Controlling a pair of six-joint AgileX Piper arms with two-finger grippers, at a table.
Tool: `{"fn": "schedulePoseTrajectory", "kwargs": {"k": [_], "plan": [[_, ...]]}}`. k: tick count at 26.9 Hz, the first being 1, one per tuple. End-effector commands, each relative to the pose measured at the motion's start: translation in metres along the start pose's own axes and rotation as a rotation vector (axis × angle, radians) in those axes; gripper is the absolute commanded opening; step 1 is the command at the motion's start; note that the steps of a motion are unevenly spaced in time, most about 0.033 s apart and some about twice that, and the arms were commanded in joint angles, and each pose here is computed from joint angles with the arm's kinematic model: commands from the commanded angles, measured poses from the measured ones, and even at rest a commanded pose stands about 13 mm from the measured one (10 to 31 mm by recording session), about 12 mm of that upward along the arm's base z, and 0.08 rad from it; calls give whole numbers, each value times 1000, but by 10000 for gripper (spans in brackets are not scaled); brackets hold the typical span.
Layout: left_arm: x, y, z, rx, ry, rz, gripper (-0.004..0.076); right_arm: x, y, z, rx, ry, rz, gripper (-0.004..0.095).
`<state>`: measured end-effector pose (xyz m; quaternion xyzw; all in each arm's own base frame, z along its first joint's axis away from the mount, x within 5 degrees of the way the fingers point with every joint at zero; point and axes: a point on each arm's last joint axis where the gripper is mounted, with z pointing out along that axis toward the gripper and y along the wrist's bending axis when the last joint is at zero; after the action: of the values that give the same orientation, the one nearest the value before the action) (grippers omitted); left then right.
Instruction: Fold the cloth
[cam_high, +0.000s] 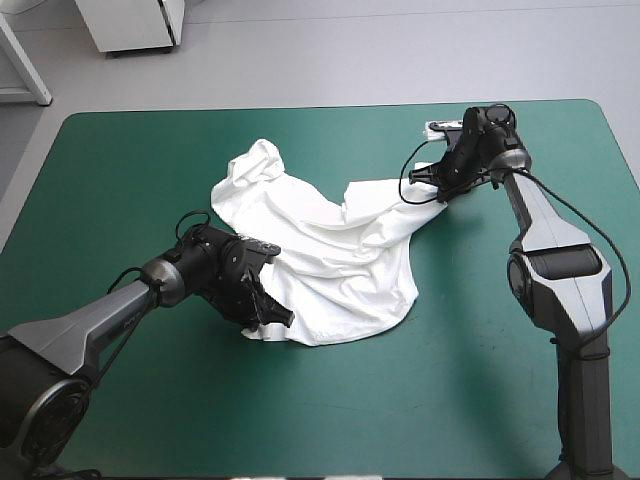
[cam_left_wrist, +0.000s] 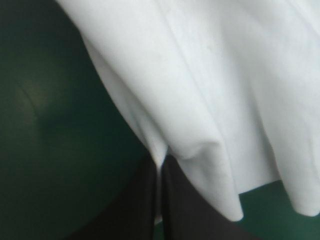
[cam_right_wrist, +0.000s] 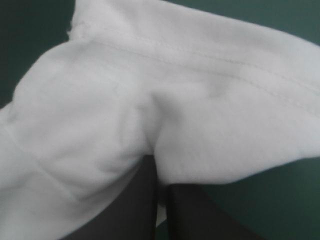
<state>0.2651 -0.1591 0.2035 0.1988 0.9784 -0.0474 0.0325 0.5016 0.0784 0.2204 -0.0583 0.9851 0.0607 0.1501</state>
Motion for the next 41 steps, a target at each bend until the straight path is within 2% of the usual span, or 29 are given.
{"fn": "schedulePoseTrajectory", "kwargs": {"k": [1,5,9,14,19,25,29,36,41], "plan": [[-8,-3,4,23,-68,-12,-22,-5,5,-32,14,-59,-20,-8],[-9,-1,-13,-16,-95,24,-22,-18,12,-97,-2,-241,-33,-11],[-22,2,-62,-91,-202,79,-22,-15,22,-171,-42,-416,-46,-13],[-35,4,-158,-192,-438,103,-22,10,32,-257,-76,-587,-63,-13],[-30,5,-257,-271,-717,101,-22,42,37,-325,-81,-726,-86,-13],[6,5,-365,-311,-1067,126,-22,87,42,-402,-84,-931,-117,-13],[39,5,-415,-355,-1272,172,-22,119,45,-449,-83,-1078,-143,-12],[87,7,-470,-396,-1595,174,-22,185,50,-528,-90,-1438,-174,-12],[107,-1,-493,-317,-1811,215,-22,222,51,-555,-77,-1543,-203,-12]]}}
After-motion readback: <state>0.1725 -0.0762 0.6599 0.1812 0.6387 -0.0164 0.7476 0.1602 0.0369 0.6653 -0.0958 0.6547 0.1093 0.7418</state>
